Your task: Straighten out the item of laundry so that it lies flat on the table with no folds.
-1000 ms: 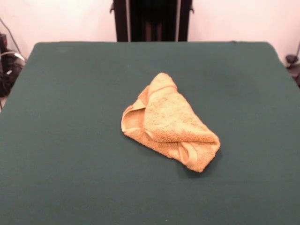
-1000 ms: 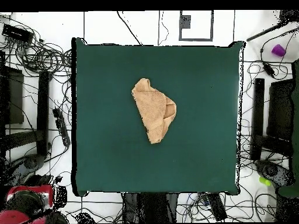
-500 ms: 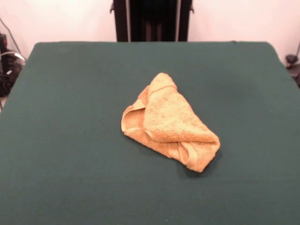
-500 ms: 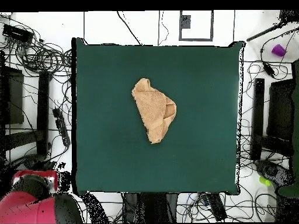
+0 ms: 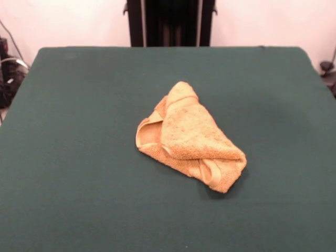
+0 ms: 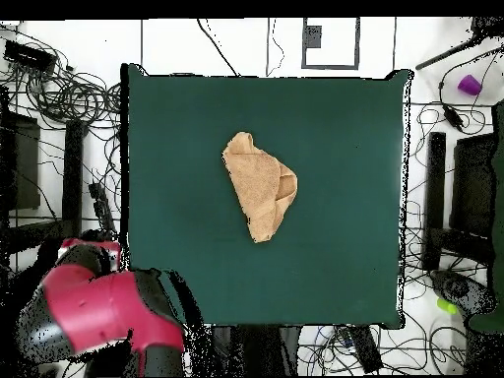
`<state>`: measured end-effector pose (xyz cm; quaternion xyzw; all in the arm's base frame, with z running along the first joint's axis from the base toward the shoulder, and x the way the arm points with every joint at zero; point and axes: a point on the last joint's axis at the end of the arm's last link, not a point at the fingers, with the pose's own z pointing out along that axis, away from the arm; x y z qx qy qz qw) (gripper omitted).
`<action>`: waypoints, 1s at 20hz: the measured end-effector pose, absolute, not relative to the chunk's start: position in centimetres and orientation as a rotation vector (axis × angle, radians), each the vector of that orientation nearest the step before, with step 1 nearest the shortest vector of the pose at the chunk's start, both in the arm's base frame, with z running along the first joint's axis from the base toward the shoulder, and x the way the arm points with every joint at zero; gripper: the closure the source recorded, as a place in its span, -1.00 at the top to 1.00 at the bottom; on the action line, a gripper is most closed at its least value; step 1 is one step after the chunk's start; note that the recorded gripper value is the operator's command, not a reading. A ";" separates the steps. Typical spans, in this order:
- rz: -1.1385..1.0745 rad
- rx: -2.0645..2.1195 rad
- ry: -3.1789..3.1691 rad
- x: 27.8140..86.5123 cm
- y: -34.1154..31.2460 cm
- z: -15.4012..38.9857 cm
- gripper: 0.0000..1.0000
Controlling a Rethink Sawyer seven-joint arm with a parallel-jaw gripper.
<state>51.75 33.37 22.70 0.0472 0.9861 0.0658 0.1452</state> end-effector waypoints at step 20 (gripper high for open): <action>0.621 0.425 2.851 60.4 29.3 13.3 -1.00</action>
